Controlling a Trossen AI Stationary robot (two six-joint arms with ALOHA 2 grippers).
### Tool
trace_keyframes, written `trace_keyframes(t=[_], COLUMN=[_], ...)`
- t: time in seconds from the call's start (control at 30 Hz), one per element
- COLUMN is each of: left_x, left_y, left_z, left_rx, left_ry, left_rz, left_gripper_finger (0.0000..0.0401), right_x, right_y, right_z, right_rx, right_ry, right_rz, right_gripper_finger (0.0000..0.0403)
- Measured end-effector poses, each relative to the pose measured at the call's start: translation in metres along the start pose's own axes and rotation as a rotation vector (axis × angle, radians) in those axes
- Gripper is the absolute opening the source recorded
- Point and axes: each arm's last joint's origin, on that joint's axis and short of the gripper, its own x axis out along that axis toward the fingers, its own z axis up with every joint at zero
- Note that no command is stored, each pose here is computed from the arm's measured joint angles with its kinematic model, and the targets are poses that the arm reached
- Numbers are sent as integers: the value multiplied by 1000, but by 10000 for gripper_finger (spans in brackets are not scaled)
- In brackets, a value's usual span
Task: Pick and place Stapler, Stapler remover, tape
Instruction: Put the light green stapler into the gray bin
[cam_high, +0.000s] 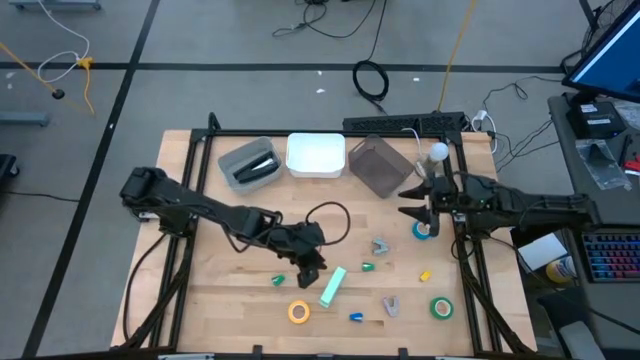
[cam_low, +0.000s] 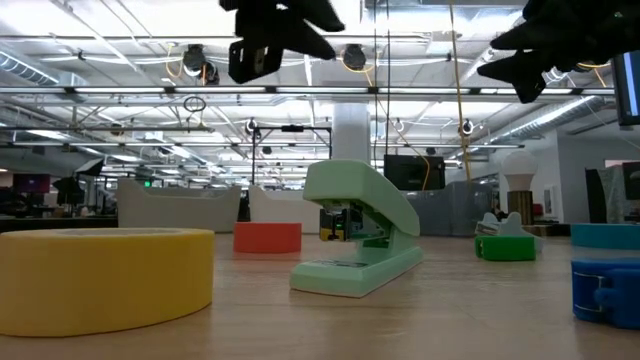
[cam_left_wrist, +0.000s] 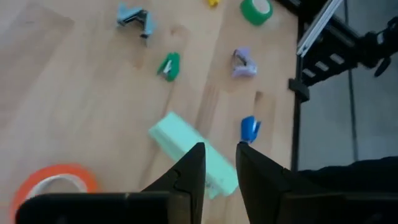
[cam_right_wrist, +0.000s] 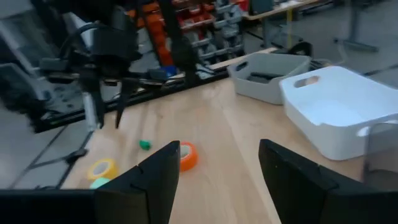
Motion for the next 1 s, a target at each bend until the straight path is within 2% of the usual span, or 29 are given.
trace_keyframes(t=[0.13, 0.37, 0.53, 0.73, 0.87, 1.0], left_x=[10, 33, 48, 56, 56, 56], left_y=[-12, -26, -27, -19, -16, -18], left_z=[7, 16, 16, 15, 19, 26], left_rx=[-42, -107, -229, -463, -470, -412], left_ry=[-7, 44, 117, 134, 88, 47], left_rz=[-18, 13, 57, 128, 146, 101], left_gripper_finger=[74, 61, 60, 60, 60, 60], right_x=[-2, -1, -2, -4, -5, -5], right_y=[-1, -4, -4, -4, -4, -4], right_z=[-6, -15, -17, -17, -16, -16], right_rx=[3, 3, 1, -4, -20, -27], right_ry=[6, 17, 14, 1, -4, -6], right_rz=[23, 23, 25, 29, 31, 31], right_gripper_finger=[210, 210, 210, 210, 210, 210])
